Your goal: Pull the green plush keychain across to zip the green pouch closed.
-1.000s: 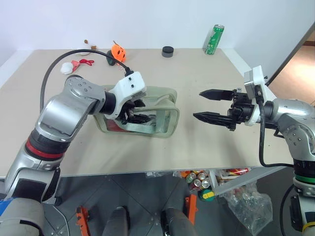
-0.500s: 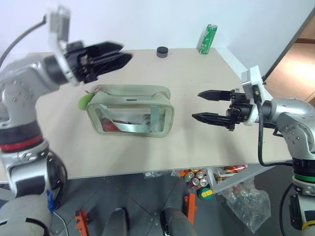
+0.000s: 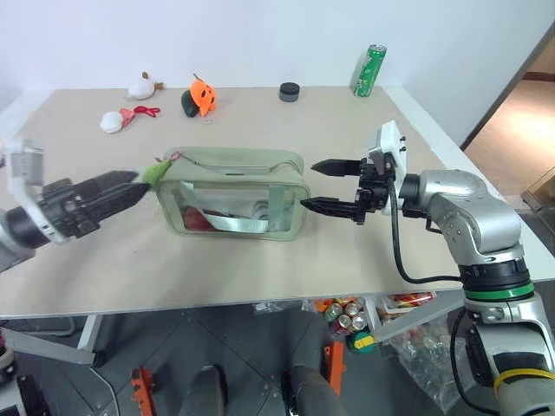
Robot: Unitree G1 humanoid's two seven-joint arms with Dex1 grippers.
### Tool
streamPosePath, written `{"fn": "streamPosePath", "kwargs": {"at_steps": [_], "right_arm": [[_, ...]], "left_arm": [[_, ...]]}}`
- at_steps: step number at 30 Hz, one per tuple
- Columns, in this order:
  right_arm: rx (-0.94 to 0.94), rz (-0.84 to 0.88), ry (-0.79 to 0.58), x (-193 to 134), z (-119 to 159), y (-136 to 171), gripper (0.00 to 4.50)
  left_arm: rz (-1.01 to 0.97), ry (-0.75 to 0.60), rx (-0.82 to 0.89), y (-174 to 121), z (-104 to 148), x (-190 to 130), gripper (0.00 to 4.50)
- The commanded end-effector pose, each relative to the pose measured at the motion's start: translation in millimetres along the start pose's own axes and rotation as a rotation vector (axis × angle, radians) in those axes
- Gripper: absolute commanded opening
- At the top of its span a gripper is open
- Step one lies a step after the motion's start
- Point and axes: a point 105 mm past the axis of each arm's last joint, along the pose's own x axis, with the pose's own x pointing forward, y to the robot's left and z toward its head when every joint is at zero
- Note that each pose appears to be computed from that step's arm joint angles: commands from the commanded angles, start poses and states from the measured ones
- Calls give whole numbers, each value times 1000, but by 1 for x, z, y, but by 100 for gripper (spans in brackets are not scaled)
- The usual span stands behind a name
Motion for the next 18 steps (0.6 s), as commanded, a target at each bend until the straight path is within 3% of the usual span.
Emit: {"fn": "streamPosePath", "kwargs": {"at_steps": [1, 10, 11, 18], "right_arm": [[-50, 11, -13, 5, 7, -1, 450], [-67, -32, 0, 15, -4, -10, 450], [-71, -40, -2, 16, -4, -11, 393], [-82, -50, -7, 14, -4, -12, 157]], "left_arm": [[51, -70, 55, -3, 17, -17, 332], [157, -69, -72, 11, -24, -31, 332], [158, -74, -82, 12, -26, -29, 337], [173, -92, -114, 22, -37, -15, 337]]}}
